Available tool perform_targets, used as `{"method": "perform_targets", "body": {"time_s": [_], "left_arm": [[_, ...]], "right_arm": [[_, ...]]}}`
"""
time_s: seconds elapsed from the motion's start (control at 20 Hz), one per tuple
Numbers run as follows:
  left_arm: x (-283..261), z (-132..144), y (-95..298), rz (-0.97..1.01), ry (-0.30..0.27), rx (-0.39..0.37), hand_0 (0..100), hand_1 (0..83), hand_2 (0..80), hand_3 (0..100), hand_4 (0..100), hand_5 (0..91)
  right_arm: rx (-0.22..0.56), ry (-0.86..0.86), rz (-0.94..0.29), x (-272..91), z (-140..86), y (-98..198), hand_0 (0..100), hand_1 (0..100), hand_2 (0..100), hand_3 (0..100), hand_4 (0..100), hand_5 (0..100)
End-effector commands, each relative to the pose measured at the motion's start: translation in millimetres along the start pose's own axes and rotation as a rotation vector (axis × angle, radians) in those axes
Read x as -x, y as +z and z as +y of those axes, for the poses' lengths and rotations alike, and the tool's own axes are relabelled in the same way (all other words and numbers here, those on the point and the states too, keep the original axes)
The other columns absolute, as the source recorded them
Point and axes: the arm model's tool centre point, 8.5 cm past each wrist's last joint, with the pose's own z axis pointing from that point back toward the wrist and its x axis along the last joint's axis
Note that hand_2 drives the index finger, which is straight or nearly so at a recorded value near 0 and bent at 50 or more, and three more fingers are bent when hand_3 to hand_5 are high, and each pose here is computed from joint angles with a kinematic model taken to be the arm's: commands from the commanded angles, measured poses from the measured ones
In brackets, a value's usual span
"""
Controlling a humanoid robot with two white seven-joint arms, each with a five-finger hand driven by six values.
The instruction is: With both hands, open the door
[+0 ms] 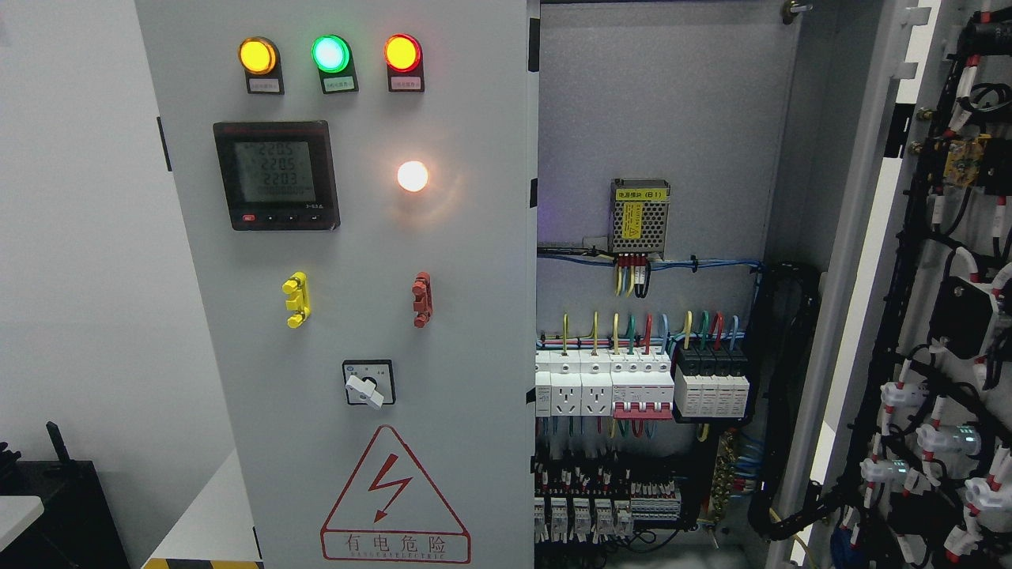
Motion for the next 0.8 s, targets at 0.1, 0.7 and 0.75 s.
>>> {"method": "perform_targets", "body": {"time_s": [0.1, 0.7, 0.75], "left_arm": [[98, 18, -8, 0.182, 0.066, -0.169, 0, 0.0, 0.0, 0, 4, 0.0], [183, -30, -73, 0.364, 0.137, -0.28, 0, 0.0, 0.0, 0, 4, 0.0], [187, -36, -79, 0.379, 0.151, -0.284, 0, 0.0, 0.0, 0, 4, 0.0]], "right_arm": [[0.0, 0.0, 0.0, 0, 0, 0, 0, 0, 0, 0, 0, 0], [0.0, 0.0, 0.0, 0, 0, 0, 0, 0, 0, 0, 0, 0], [0.0, 0.0, 0.001, 0, 0, 0, 0, 0, 0, 0, 0, 0]]}}
